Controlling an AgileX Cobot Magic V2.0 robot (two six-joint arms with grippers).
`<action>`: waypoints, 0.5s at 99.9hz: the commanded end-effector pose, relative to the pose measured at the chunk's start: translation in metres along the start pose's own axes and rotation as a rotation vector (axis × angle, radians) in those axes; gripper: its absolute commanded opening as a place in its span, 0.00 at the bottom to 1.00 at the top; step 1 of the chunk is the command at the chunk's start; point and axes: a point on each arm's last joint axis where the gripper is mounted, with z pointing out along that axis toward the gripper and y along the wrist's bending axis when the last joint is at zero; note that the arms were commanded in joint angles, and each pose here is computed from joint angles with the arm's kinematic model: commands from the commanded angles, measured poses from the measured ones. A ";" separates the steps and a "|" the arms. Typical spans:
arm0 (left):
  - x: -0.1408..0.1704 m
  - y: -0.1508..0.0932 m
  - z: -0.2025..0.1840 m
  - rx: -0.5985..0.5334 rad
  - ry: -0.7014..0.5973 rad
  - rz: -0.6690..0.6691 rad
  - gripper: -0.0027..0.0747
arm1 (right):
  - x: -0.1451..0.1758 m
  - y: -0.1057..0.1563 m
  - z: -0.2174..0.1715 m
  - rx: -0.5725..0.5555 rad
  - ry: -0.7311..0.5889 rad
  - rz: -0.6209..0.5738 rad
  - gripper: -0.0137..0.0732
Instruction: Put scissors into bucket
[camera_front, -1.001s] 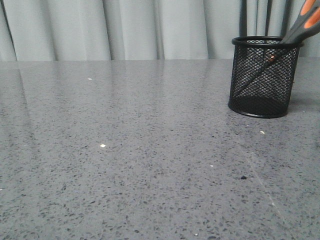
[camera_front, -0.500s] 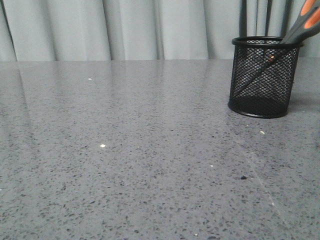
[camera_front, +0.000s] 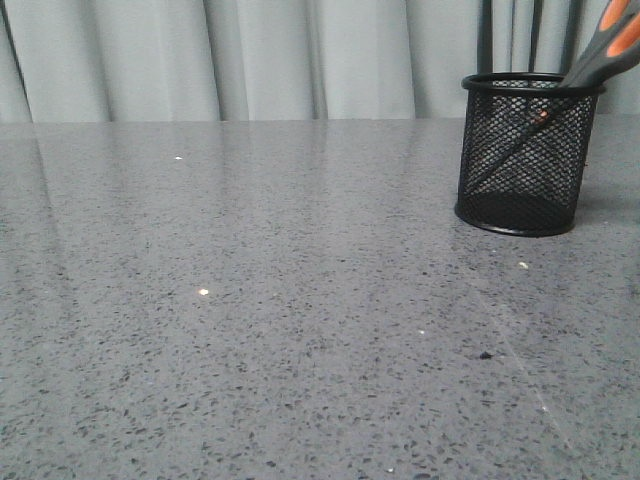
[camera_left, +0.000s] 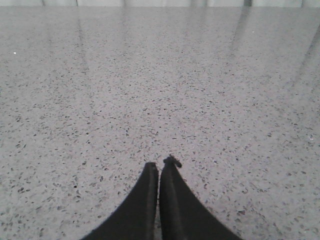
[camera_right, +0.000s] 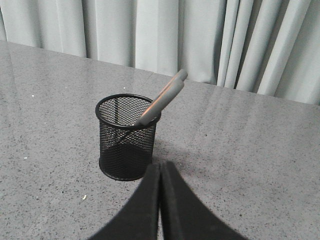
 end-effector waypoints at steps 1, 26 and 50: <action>0.008 0.001 0.002 -0.005 -0.030 -0.027 0.01 | -0.014 -0.003 -0.001 0.029 -0.088 0.001 0.10; 0.008 0.001 0.002 -0.005 -0.030 -0.027 0.01 | -0.011 -0.003 0.000 0.027 -0.078 0.002 0.10; 0.008 0.001 0.002 -0.005 -0.030 -0.027 0.01 | 0.030 -0.013 0.020 0.212 -0.143 0.066 0.10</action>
